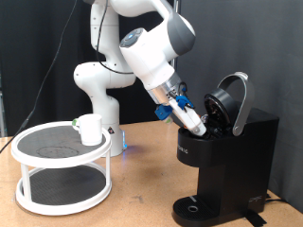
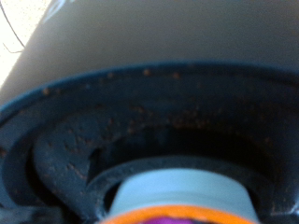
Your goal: Make a cup of coffee with the keurig machine
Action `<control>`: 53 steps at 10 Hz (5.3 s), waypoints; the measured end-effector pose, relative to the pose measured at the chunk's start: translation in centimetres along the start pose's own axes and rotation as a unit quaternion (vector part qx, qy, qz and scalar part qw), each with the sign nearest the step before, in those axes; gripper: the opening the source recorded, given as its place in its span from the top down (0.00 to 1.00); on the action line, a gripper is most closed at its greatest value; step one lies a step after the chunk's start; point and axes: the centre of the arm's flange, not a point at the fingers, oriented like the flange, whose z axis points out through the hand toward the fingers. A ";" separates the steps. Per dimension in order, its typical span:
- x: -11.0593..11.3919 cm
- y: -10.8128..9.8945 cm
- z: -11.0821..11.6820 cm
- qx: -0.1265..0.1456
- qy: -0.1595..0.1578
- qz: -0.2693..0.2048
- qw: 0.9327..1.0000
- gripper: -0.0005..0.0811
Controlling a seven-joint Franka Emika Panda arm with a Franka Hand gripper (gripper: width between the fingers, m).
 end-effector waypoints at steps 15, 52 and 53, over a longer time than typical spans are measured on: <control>-1.2 2.6 -11.7 -0.076 -0.172 0.004 0.982 0.09; -14.2 16.3 -3.4 -0.083 -0.039 -0.037 0.995 0.59; -13.6 15.4 -3.2 -0.080 -0.035 -0.030 0.996 0.59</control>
